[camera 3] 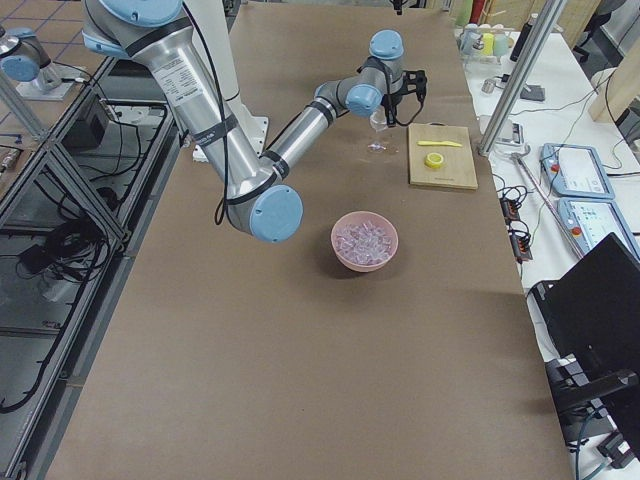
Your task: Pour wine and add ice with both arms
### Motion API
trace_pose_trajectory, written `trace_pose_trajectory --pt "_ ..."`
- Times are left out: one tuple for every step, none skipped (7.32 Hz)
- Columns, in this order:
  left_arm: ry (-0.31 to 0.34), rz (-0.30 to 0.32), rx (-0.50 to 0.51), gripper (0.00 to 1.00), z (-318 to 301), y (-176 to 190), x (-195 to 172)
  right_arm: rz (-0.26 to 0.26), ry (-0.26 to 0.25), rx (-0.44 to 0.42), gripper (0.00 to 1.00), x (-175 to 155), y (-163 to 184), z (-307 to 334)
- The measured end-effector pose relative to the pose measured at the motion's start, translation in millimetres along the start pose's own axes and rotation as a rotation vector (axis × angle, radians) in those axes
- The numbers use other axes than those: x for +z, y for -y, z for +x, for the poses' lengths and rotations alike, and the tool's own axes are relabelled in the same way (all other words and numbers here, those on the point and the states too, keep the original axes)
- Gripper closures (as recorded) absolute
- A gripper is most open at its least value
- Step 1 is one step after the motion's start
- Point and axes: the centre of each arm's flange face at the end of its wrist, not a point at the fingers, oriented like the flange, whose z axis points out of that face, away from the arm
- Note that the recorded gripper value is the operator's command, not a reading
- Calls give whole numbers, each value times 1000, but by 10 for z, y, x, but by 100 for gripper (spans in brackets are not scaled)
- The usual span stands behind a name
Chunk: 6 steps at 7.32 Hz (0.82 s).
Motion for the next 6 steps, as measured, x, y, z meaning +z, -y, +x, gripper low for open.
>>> trace_pose_trajectory --pt "10 -21 9 2 -179 -8 85 10 40 42 100 50 8 -256" --pt "17 -40 -1 2 -329 -19 160 18 76 59 100 143 -34 -439" --pt "22 -52 -12 2 -440 -31 205 33 108 73 100 315 -110 -590" --pt "24 -61 -20 2 -507 -40 241 48 135 89 100 493 -224 -716" --pt "26 -69 -26 2 -546 -49 279 53 151 101 100 588 -306 -792" --pt "26 -74 -29 2 -572 -52 304 53 157 108 100 632 -354 -834"
